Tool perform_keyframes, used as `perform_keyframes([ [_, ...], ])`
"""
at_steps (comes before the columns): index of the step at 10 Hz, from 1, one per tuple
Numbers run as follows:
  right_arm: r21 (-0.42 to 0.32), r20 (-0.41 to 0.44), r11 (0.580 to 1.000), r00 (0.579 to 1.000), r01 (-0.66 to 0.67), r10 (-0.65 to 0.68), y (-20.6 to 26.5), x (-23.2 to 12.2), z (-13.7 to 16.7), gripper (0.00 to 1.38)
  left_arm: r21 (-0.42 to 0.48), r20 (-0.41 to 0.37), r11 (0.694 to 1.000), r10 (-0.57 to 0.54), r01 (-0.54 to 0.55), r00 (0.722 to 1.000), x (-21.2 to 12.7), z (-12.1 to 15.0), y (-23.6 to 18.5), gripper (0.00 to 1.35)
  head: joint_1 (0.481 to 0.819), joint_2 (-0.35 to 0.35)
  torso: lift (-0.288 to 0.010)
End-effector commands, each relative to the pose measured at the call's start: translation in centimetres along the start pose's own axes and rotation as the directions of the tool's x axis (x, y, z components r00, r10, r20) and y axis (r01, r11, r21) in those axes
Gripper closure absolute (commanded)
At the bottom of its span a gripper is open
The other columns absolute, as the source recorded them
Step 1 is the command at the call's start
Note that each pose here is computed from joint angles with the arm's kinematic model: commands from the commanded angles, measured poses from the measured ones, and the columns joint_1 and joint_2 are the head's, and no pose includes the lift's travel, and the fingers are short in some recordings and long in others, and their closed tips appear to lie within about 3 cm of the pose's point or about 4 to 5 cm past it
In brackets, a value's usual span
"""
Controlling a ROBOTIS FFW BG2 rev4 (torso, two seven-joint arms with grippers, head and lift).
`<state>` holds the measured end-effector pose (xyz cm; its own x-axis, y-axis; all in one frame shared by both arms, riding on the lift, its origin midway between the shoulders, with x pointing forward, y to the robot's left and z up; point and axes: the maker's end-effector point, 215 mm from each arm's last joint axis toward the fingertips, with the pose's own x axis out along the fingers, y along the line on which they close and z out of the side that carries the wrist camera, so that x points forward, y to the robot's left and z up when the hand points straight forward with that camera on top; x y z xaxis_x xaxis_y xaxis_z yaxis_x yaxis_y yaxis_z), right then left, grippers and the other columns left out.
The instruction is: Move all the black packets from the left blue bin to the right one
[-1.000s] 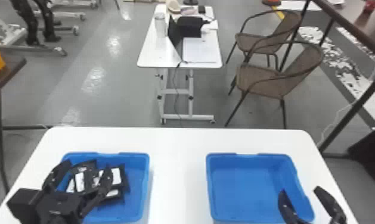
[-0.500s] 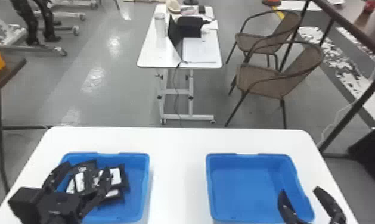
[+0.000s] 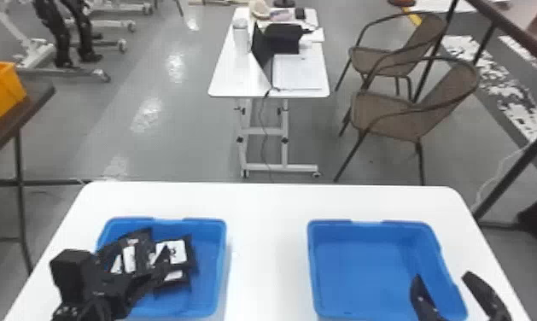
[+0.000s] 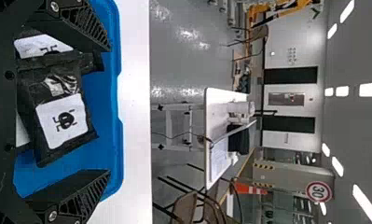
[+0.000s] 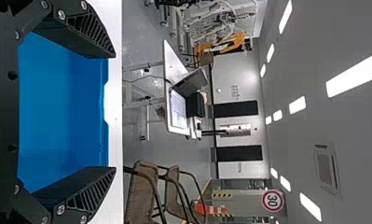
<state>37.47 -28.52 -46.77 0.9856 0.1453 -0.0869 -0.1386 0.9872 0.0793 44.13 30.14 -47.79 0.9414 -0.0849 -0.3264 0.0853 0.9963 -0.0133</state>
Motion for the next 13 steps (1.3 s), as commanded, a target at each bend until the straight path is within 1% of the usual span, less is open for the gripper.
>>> perform_keyframes([
  [1,0.005,-0.012,1.000,1.000,-0.003,0.003,0.2,0.0,-0.4,0.16,0.012,-0.088,1.000,-0.027,0.029,0.996,2.0,-2.4,0.3,0.10,0.695,0.023,0.000],
  [2,0.003,-0.013,1.000,1.000,-0.006,0.006,0.3,0.2,-0.4,0.16,0.031,-0.142,0.999,-0.025,0.029,0.990,2.9,-3.8,0.7,0.10,0.695,0.022,0.000],
  [4,0.003,-0.018,1.000,1.000,-0.007,0.007,0.3,0.2,-0.5,0.16,0.034,-0.234,0.999,-0.022,0.031,0.972,4.3,-6.0,1.4,0.12,0.695,0.030,0.000],
  [5,0.005,-0.022,1.000,1.000,-0.007,0.007,0.3,0.2,-0.6,0.16,0.044,-0.261,0.999,-0.020,0.032,0.965,4.9,-6.4,1.6,0.12,0.695,0.036,0.000],
  [6,0.007,-0.023,1.000,1.000,-0.008,0.008,0.3,0.3,-0.7,0.16,0.063,-0.286,0.997,-0.014,0.033,0.958,5.4,-6.8,1.9,0.13,0.695,0.041,0.000],
  [8,0.014,-0.026,1.000,1.000,-0.010,0.011,0.3,0.4,-0.9,0.16,0.026,-0.316,0.998,-0.040,0.051,0.948,6.6,-8.0,1.9,0.13,0.695,0.045,0.000],
  [9,0.015,-0.026,1.000,1.000,-0.015,0.015,0.4,0.5,-0.9,0.16,0.024,-0.332,0.998,-0.053,0.065,0.942,7.3,-8.4,1.6,0.14,0.695,0.044,0.000],
  [11,0.022,-0.023,1.000,1.000,-0.018,0.019,0.4,0.7,-0.8,0.16,0.032,-0.362,0.997,-0.057,0.073,0.930,7.8,-9.1,1.6,0.21,0.695,0.042,0.000],
  [12,0.025,-0.025,0.999,0.999,-0.020,0.021,0.5,0.7,-1.0,0.16,0.033,-0.364,0.997,-0.058,0.075,0.930,7.9,-9.2,1.7,0.37,0.695,0.042,0.000],
  [13,0.029,-0.025,0.999,0.999,-0.020,0.021,0.4,0.7,-1.0,0.16,0.036,-0.368,0.996,-0.061,0.080,0.928,7.8,-9.3,1.7,0.71,0.695,0.043,0.000],
])
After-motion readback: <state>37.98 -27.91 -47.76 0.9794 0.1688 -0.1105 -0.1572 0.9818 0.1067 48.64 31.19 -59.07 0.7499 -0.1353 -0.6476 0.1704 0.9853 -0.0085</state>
